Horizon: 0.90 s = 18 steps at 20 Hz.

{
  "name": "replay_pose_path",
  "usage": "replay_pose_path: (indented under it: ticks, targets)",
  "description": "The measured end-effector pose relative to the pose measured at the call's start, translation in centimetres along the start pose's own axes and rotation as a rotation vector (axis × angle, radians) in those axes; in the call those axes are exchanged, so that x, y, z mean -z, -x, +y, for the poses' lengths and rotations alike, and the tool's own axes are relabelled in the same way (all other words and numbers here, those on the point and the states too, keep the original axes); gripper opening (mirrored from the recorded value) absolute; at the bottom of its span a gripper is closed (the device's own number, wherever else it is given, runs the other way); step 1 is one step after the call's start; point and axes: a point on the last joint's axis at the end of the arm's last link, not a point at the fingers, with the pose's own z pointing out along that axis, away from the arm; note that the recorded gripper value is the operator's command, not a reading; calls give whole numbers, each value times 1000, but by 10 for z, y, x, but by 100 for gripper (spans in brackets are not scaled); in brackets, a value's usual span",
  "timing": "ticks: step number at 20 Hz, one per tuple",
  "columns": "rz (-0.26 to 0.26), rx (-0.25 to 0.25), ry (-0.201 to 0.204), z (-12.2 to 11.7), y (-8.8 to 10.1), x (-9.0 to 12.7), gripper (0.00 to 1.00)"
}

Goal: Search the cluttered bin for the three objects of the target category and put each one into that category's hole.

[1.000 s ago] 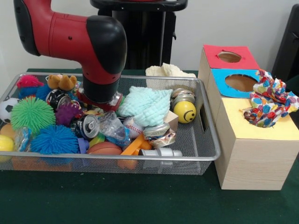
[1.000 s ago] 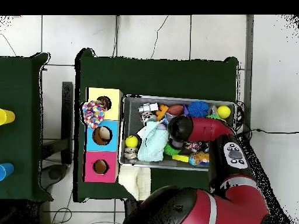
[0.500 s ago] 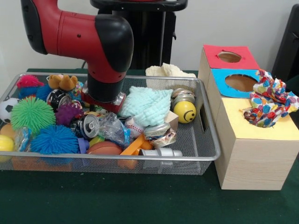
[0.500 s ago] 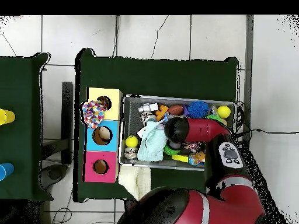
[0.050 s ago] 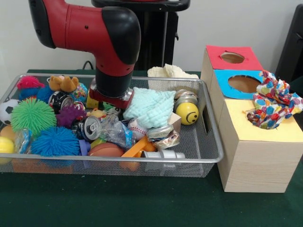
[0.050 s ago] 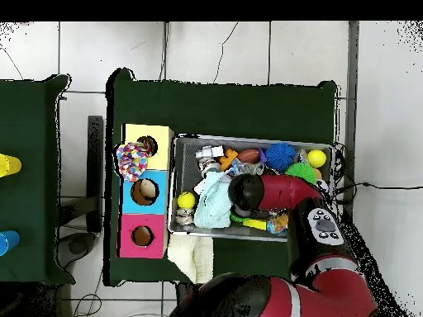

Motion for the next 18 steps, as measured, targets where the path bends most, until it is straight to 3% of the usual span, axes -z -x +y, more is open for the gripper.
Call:
replay_pose_path:
  ticks: [10, 18]
  targets:
    - [-81, 26, 35, 18, -6, -6, 100]
    - [-89, 34, 22, 20, -8, -6, 100]
